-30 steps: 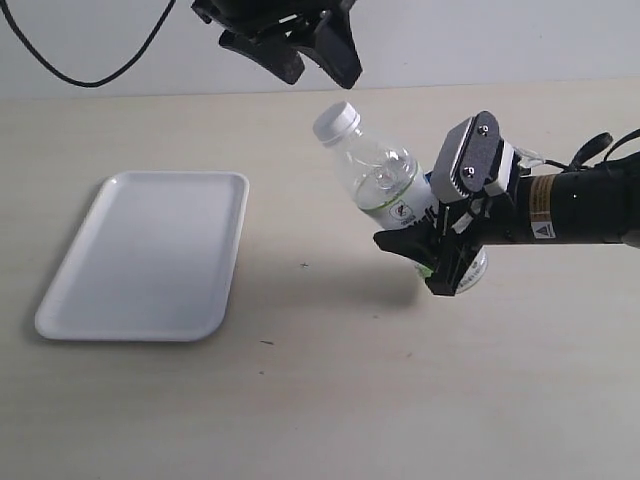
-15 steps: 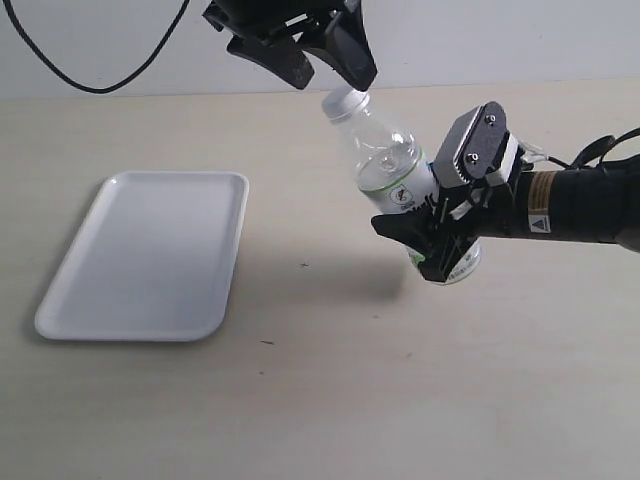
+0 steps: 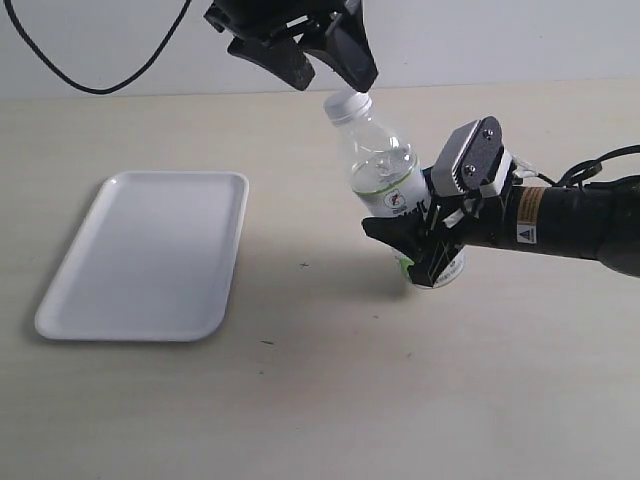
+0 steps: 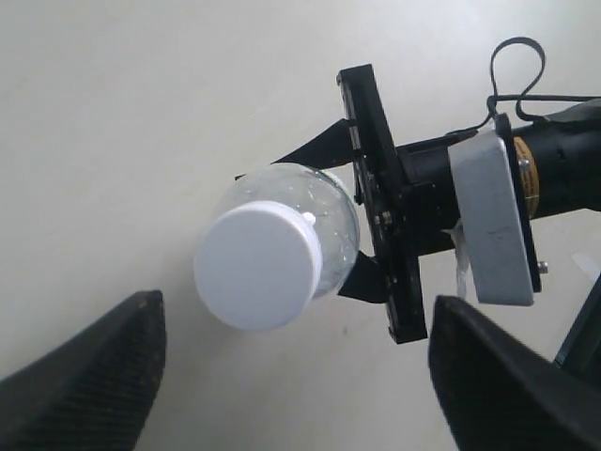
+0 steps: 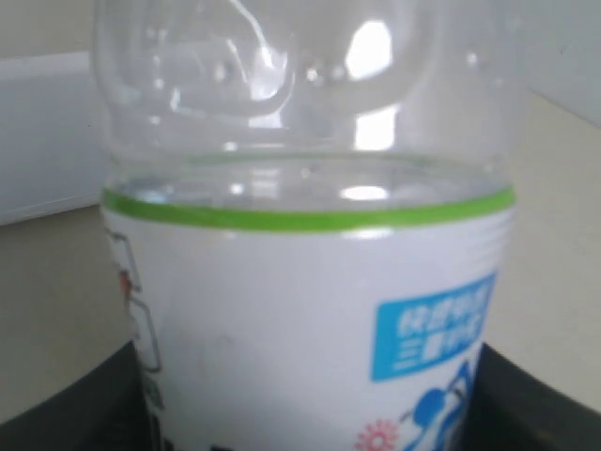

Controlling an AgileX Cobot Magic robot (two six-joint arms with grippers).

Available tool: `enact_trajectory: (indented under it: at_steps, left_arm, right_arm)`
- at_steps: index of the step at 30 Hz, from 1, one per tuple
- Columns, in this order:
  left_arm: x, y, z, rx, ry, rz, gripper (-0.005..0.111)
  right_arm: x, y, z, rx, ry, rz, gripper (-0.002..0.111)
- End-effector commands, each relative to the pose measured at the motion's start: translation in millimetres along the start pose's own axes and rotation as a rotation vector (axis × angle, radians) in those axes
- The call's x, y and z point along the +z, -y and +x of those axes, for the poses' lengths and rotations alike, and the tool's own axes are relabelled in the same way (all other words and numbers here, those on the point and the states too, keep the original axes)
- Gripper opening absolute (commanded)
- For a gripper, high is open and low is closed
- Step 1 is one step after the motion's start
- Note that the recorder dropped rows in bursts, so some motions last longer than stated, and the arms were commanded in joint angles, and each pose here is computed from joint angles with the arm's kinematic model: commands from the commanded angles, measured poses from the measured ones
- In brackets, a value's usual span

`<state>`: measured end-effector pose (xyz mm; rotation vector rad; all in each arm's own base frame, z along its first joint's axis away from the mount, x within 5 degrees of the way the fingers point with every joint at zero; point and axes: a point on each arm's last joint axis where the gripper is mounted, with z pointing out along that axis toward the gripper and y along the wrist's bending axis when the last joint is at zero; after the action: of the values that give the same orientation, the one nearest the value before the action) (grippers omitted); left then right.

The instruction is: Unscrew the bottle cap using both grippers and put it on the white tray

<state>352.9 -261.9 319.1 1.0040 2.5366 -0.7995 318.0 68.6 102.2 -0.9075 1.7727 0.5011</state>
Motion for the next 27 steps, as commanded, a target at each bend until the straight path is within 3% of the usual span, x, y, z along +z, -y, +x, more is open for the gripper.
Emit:
enact_trajectory:
  at_steps: [1,12,18,23,27]
  left_arm:
    - [4,0.0,4,-0.012,-0.013,0.019,0.074]
    - [33,-9.1,4,-0.052,-0.028,0.094,0.074]
    - [33,-10.3,6,-0.042,-0.058,0.082,0.074]
    - [32,-11.2,6,-0.039,-0.055,0.075,0.059]
    - [30,-10.9,5,-0.039,-0.049,0.077,0.058]
  right_arm:
    - [-1,0,-6,-0.024,0.051,0.0,0.0]
    - [-2,-4,-4,-0.08,0.062,-0.022,0.0]
    - [-2,-4,-4,-0.08,0.062,-0.022,0.0]
    - [-2,-7,-3,-0.095,0.058,-0.045,0.0]
    - [-2,-6,-3,-0.096,0.057,-0.042,0.0]
